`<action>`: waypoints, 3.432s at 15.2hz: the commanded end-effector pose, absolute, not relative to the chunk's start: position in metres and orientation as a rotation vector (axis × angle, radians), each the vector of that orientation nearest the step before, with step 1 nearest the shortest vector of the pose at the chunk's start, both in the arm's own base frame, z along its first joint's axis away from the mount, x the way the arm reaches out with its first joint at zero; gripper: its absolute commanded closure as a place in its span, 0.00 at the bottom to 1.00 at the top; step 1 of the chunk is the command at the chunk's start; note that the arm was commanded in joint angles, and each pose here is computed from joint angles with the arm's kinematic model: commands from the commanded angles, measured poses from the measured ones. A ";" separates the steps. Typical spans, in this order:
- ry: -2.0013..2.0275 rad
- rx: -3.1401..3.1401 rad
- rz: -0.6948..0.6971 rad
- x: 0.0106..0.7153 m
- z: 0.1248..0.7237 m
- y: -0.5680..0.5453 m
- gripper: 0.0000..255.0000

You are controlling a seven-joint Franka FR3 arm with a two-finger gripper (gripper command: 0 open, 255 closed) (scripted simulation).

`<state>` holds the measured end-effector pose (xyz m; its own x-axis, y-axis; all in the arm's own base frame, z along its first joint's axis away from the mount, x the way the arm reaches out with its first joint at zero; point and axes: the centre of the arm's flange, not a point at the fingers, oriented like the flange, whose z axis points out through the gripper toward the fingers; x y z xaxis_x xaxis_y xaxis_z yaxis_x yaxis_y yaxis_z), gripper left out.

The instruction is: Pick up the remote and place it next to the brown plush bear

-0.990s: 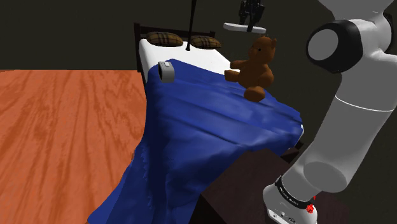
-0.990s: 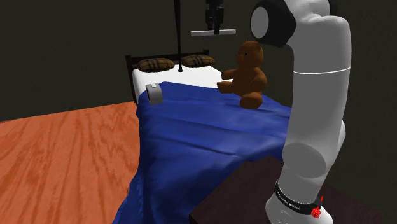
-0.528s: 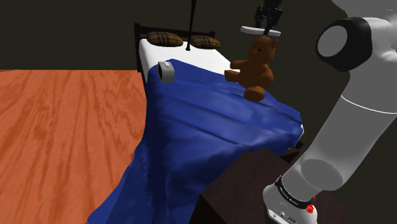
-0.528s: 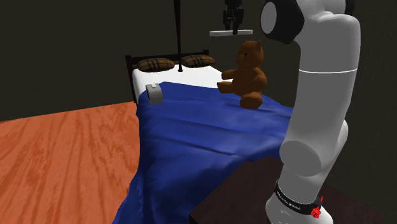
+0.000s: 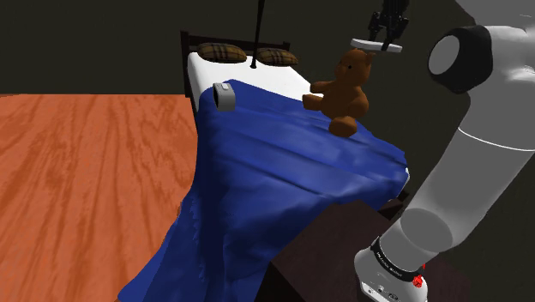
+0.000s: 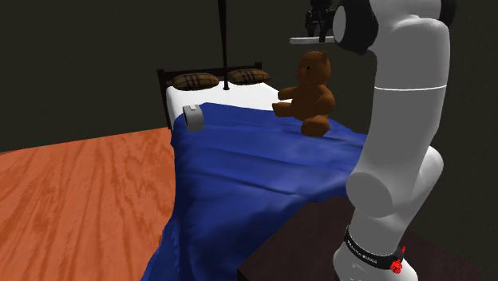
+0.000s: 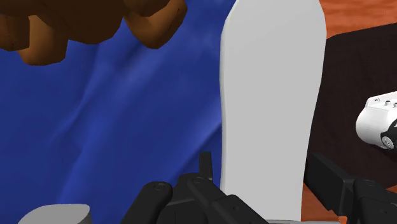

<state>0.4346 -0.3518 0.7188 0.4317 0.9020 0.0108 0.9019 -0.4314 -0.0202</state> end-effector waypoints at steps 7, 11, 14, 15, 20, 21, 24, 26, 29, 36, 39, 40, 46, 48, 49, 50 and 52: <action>-1.665 -2.637 0.002 0.403 0.699 -0.398 1.00; -1.665 -2.637 0.002 0.403 0.677 -0.398 1.00; -1.665 -2.637 0.002 0.403 0.662 -0.398 1.00; -1.665 -2.637 0.002 0.403 0.656 -0.398 1.00; -1.665 -2.637 0.002 0.403 0.630 -0.398 1.00; -1.665 -2.637 0.002 0.403 0.625 -0.398 1.00; -1.665 -2.637 0.002 0.403 0.609 -0.398 1.00; -1.665 -2.637 0.002 0.403 0.598 -0.398 1.00; -1.665 -2.637 0.002 0.403 0.582 -0.398 1.00; -1.665 -2.637 0.002 0.403 0.545 -0.398 1.00; -1.665 -2.637 0.002 0.403 0.530 -0.398 1.00; -1.665 -2.637 0.002 0.403 0.524 -0.398 1.00; -1.665 -2.637 0.002 0.403 0.493 -0.398 1.00; -1.665 -2.637 0.002 0.403 0.482 -0.398 1.00; -1.665 -2.637 0.002 0.403 0.477 -0.398 1.00; -1.665 -2.637 0.002 0.403 0.472 -0.398 1.00; -1.665 -2.637 0.002 0.403 0.461 -0.398 1.00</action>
<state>0.4028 -0.3986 0.4652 0.4300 0.9028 0.0108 0.9027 -0.4297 -0.0207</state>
